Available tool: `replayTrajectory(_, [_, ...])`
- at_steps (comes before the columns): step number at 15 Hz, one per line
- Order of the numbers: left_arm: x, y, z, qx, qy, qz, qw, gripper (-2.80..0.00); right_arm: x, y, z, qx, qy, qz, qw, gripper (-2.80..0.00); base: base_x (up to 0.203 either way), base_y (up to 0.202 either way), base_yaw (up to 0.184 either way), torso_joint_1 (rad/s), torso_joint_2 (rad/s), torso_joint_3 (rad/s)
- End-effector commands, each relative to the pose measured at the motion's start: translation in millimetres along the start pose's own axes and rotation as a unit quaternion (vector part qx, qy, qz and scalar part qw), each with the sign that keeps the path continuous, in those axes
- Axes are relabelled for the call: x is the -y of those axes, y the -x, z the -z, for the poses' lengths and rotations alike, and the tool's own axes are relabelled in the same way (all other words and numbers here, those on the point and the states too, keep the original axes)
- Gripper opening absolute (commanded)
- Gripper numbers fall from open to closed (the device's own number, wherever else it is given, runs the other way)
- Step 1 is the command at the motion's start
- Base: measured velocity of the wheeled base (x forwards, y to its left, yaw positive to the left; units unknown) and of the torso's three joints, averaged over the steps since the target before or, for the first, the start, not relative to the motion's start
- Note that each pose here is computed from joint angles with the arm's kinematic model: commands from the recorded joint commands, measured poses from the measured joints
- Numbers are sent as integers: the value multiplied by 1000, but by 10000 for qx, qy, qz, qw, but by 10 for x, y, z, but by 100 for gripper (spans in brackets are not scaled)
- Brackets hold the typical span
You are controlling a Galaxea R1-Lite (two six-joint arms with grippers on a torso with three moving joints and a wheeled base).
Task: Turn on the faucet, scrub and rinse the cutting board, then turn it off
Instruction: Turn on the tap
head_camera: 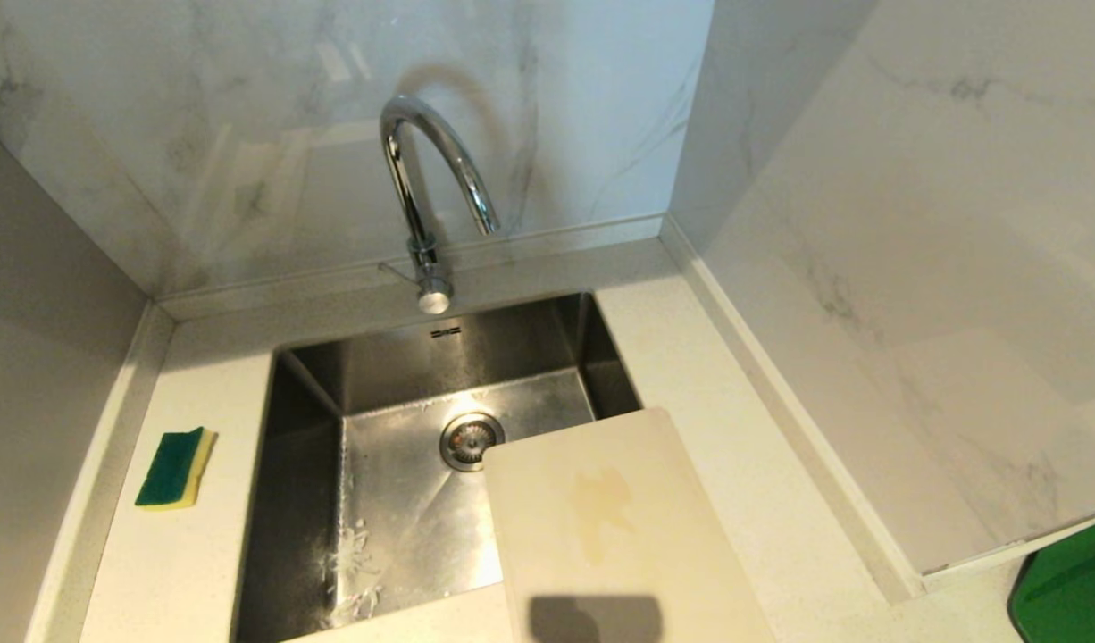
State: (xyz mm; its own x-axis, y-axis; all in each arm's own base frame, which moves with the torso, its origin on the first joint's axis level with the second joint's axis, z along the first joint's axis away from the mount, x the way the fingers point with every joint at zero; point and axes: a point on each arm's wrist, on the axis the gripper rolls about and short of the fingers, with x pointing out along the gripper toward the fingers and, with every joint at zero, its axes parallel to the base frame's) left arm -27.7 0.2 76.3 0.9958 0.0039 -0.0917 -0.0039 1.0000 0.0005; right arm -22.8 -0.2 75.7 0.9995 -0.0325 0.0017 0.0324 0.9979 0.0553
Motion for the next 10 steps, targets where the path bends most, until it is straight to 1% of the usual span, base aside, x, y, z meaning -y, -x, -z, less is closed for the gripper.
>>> replayTrajectory(1, [0, 0, 0, -1, -1, 4, 10000, -280, 0, -1, 3, -6, 1, -1, 10000, -280, 0, 0, 0, 0, 0, 0])
replayTrajectory(10, [0, 9, -9, -21, -9, -5, 10000, -280, 0, -1, 1, 0, 0, 3, 10000, -280, 0, 0, 0, 0, 0, 0])
